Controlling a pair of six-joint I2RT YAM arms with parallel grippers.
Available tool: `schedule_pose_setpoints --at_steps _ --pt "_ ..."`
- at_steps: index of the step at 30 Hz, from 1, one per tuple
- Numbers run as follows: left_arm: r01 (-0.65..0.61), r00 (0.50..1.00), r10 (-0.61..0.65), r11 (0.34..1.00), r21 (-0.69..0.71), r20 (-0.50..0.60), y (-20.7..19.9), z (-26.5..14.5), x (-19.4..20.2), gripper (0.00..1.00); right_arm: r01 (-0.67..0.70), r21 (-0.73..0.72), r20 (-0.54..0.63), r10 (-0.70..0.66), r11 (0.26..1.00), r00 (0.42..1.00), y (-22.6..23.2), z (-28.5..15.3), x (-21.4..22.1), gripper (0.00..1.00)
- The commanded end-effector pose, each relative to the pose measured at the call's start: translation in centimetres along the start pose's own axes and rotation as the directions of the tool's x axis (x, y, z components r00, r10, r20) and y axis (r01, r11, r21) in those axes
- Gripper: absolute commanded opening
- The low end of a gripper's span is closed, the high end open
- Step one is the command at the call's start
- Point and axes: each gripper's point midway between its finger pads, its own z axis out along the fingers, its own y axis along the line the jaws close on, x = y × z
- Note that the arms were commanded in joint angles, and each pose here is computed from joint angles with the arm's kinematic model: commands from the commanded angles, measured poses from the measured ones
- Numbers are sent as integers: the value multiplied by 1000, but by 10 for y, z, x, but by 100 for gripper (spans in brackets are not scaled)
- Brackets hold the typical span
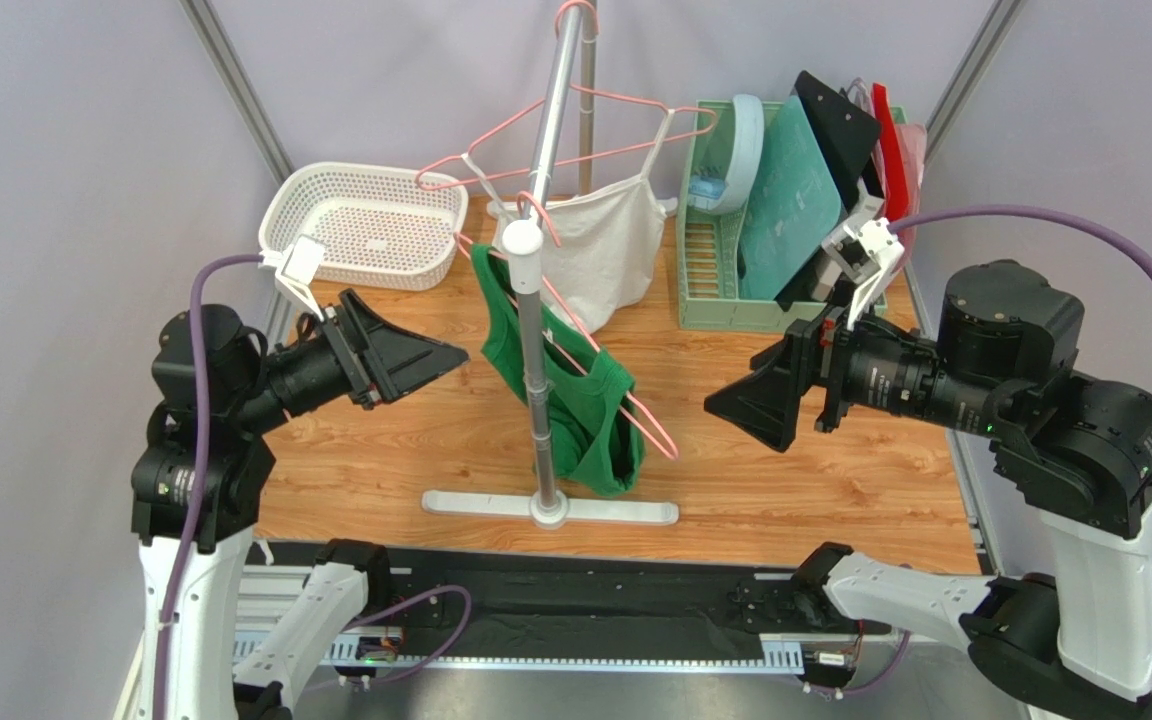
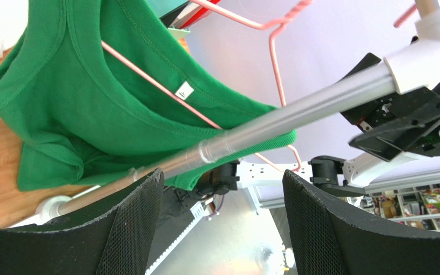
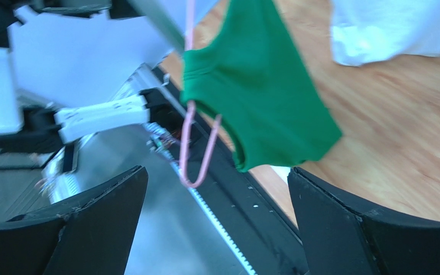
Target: Remove the tank top from the hanger
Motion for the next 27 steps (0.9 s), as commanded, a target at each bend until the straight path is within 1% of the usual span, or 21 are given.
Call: schedule_pose_setpoints --at_steps 1,4,5,6,7,9,10,12,13,15,16,18,19,20,21,22,27 --pt "-2 1000 3 998 -67 13 1 -10 1 81 15 -260 -67 -33 966 997 45 3 4 100" --pt "-15 999 18 996 -89 27 0 -18 6 82 27 -266 -73 -48 964 996 48 8 5 100" --pt "-15 999 18 996 -91 34 -1 -22 8 82 31 -243 -66 -48 970 997 45 12 3 100" --pt "-8 999 11 995 -97 34 0 -22 10 82 36 -242 -88 -59 970 994 46 17 5 100" --pt "-6 999 10 995 -96 42 -1 -25 12 82 46 -202 -73 -62 978 995 42 21 0 100" --pt "-6 999 10 995 -98 45 -1 -27 14 82 66 -187 -114 -89 980 990 44 33 6 100" --pt "-9 999 14 995 -99 51 -2 -30 16 82 83 -126 -107 -97 989 990 36 37 5 100" --pt "-7 998 13 994 -105 55 -2 -32 16 82 121 -99 -133 -134 988 982 36 50 10 95" --pt "-3 998 9 994 -111 57 -1 -33 17 82 136 -59 -127 -143 989 982 29 54 9 93" --pt "-4 998 10 994 -111 57 -3 -35 18 82 164 -27 -130 -166 986 977 26 61 11 89" --pt "-3 998 9 994 -112 56 -3 -37 20 82 178 12 -100 -176 984 979 20 65 5 85" --pt "0 998 7 993 -118 59 -4 -39 22 82 204 25 -108 -201 979 974 18 74 11 81" --pt "-1 998 8 993 -118 64 -4 -41 24 82 210 23 -77 -208 977 975 20 77 6 76" --pt "-2 998 10 993 -118 67 -5 -42 24 82 222 22 -87 -219 975 972 20 83 11 74" --pt "-1 998 9 993 -122 68 -4 -44 26 82 225 16 -56 -224 974 973 23 85 5 73" --pt "-3 997 12 992 -125 73 -5 -45 26 82 235 6 -56 -234 972 971 26 88 7 71" --pt "-6 997 17 989 -145 72 -4 -50 29 82 281 12 -49 -280 960 959 32 104 8 71"
